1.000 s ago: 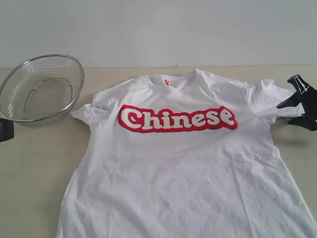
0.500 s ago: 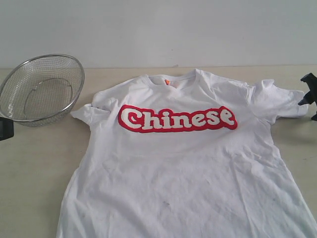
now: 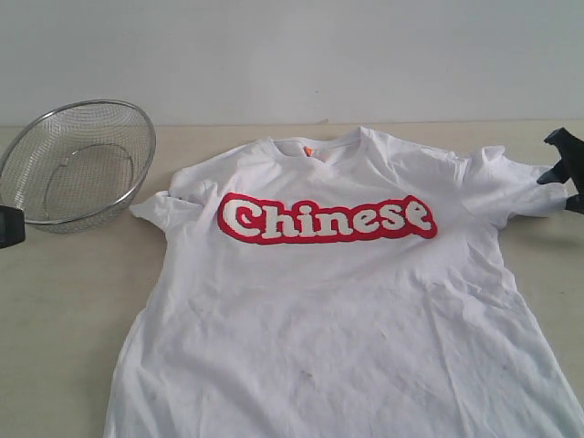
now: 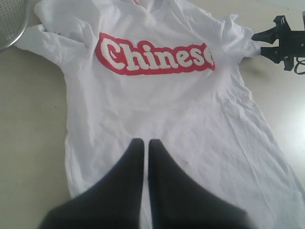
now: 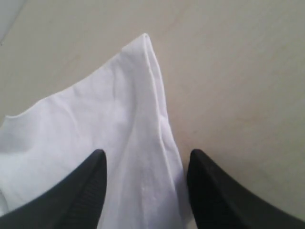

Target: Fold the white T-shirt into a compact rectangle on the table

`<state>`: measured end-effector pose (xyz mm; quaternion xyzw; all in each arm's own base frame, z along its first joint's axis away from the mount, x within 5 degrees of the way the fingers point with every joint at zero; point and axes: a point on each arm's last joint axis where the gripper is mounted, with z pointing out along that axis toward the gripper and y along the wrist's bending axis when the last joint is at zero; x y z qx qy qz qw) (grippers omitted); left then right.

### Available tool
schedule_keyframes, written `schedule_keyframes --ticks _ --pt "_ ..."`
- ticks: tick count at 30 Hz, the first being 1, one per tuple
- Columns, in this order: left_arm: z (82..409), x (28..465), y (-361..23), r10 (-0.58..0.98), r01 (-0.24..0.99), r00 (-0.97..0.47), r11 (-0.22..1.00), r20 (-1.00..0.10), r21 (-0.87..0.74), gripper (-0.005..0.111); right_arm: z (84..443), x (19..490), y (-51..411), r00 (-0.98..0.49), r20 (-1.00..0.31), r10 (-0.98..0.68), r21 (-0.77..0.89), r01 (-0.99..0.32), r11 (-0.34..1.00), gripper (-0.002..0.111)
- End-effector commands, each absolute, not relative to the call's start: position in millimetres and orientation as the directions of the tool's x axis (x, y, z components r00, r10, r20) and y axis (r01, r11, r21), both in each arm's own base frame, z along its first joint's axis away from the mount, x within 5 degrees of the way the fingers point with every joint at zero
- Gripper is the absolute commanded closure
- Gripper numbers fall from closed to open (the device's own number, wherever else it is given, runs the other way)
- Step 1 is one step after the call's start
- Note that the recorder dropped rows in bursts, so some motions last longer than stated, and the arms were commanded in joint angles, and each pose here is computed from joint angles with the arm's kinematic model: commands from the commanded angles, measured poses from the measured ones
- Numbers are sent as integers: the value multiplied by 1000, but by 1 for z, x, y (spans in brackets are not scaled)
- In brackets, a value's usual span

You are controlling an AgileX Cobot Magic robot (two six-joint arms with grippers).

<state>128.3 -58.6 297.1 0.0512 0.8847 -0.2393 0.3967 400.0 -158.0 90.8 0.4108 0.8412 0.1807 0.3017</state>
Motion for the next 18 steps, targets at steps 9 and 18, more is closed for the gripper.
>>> schedule_keyframes --ticks 9,18 --pt "300 130 -58 -118 278 -652 881 -749 -382 102 59 390 -144 -621 -295 726 527 528 666 105" --pt "300 130 -58 -118 278 -652 881 -749 -382 102 81 394 -146 -627 -356 693 523 481 704 108"
